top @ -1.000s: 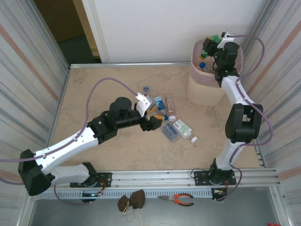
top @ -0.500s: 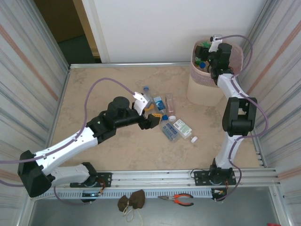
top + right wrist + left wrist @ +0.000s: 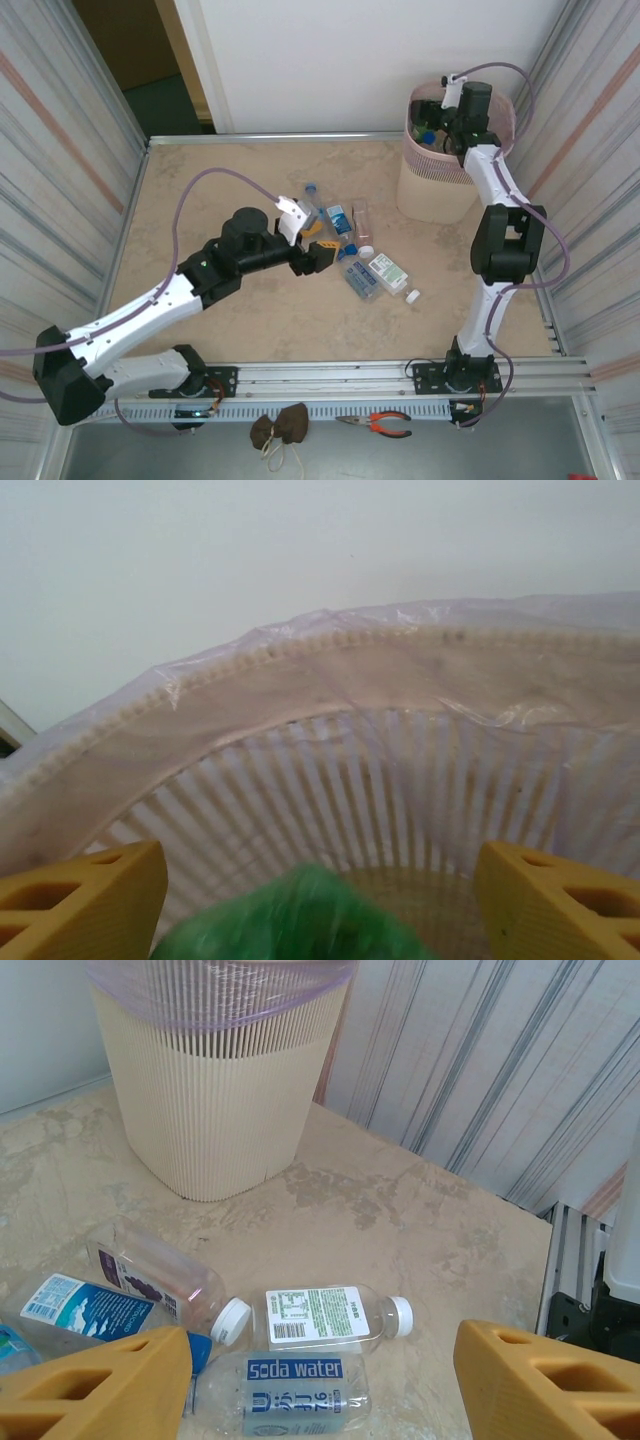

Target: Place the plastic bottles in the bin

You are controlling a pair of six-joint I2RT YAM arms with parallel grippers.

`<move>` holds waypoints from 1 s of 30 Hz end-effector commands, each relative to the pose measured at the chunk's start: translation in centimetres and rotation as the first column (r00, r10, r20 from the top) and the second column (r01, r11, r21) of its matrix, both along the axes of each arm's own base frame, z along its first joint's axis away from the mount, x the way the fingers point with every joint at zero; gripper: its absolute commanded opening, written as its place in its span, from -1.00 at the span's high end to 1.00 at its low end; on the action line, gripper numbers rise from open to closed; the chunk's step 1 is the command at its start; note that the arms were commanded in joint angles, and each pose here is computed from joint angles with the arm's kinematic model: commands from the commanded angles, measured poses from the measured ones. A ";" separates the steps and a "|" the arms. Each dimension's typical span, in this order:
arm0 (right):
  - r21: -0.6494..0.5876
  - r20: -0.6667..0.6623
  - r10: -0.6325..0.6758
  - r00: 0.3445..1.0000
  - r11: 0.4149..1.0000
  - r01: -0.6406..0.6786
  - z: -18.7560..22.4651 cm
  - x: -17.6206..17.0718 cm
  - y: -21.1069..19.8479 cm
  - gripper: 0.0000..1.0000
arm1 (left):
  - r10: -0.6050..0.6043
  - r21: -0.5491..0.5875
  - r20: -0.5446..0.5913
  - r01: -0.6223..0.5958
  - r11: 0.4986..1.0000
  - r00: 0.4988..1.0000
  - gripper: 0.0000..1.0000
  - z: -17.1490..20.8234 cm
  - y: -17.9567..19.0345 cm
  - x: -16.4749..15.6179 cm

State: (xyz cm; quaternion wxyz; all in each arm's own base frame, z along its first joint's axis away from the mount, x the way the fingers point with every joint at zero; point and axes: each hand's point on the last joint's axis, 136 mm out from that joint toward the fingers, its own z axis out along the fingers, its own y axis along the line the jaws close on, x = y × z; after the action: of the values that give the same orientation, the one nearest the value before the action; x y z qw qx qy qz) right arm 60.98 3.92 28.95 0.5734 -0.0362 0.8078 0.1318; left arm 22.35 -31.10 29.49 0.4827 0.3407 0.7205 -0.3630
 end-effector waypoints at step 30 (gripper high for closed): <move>0.048 -0.112 0.005 0.994 0.999 0.000 -0.2 -3.3 -0.2 0.55 | 0.062 -0.056 0.020 -0.060 0.997 0.998 -0.40 0.9 1.5 0.0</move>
State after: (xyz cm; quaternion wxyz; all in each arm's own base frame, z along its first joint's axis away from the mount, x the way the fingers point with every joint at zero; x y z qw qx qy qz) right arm 57.24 4.16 29.79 0.5386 -0.0314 0.8292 0.1460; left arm 21.94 -29.94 29.44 0.4925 0.3234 0.7217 -0.3634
